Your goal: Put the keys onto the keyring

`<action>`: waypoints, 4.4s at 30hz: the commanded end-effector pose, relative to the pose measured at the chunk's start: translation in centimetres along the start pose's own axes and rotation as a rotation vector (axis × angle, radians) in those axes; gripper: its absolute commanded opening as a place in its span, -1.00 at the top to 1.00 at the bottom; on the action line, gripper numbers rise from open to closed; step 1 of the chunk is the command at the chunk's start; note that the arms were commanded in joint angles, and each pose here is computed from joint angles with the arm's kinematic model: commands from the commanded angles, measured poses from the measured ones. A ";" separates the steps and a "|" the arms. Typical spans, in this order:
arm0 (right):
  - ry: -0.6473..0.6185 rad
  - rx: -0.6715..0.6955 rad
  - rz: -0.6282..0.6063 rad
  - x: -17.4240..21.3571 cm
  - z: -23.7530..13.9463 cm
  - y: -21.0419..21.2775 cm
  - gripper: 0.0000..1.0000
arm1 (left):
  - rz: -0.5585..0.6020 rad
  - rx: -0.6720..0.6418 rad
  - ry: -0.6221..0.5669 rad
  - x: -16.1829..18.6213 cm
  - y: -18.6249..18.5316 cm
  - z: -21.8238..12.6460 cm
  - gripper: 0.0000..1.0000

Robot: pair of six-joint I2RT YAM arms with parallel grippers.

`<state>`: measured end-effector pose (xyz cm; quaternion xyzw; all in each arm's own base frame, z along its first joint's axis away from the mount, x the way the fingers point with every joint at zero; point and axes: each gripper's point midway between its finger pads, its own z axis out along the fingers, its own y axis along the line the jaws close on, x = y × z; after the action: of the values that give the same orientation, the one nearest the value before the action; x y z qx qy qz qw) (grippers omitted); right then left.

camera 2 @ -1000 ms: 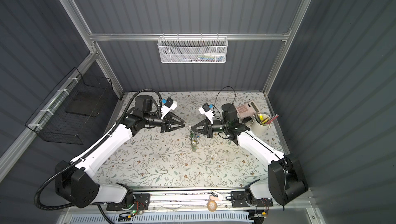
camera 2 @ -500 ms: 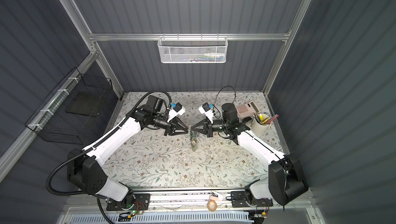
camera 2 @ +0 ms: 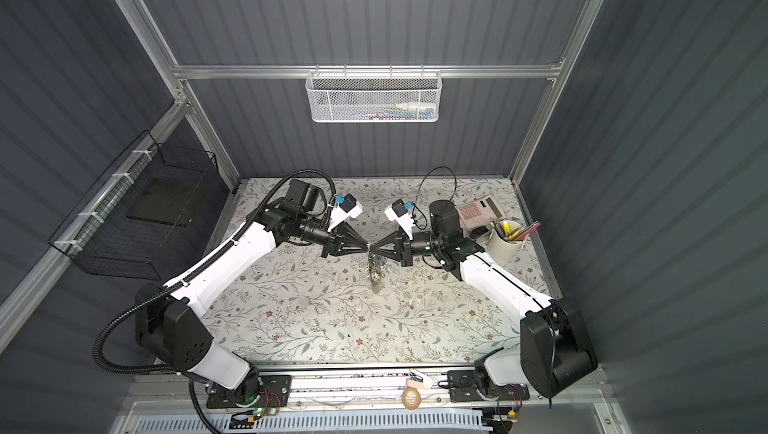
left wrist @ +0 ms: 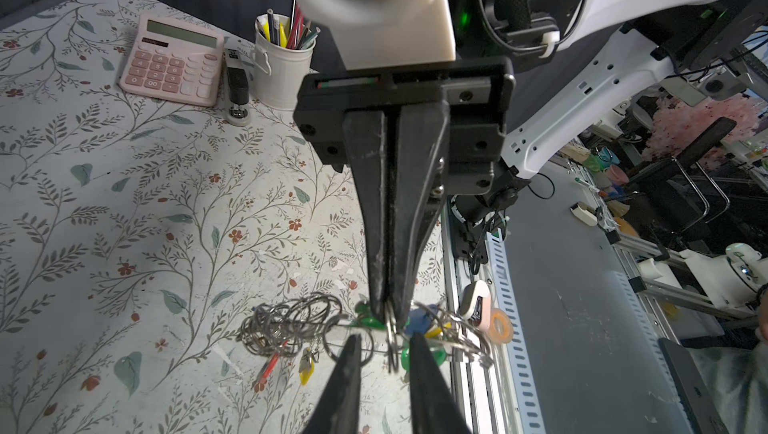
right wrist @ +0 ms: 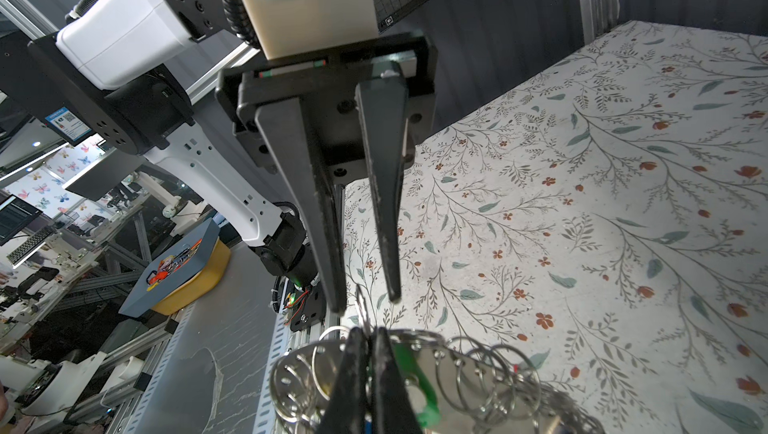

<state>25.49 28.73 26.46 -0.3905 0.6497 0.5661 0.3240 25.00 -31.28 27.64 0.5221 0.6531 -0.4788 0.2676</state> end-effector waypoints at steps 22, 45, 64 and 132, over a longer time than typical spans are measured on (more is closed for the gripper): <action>-0.012 -0.023 -0.056 -1.4 0.0 0.8 1.00 | -0.004 -0.010 0.040 -0.2 0.2 0.8 0.99; -0.134 0.109 -0.046 -3.5 -2.3 0.1 0.14 | 0.188 -0.294 -0.501 -4.4 -1.4 -3.7 1.00; -0.098 -0.006 -0.067 -5.6 -0.1 0.9 0.19 | 0.268 -0.423 -0.772 -4.9 -2.2 -5.3 1.00; -0.108 0.011 0.009 -6.0 0.2 -0.1 0.68 | 0.196 -0.319 -1.024 -5.6 -1.0 -4.6 1.00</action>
<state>28.58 30.85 30.31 -0.3539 0.6451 0.5909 0.3308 27.88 -29.63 32.26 0.2246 0.4937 -0.5328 0.6496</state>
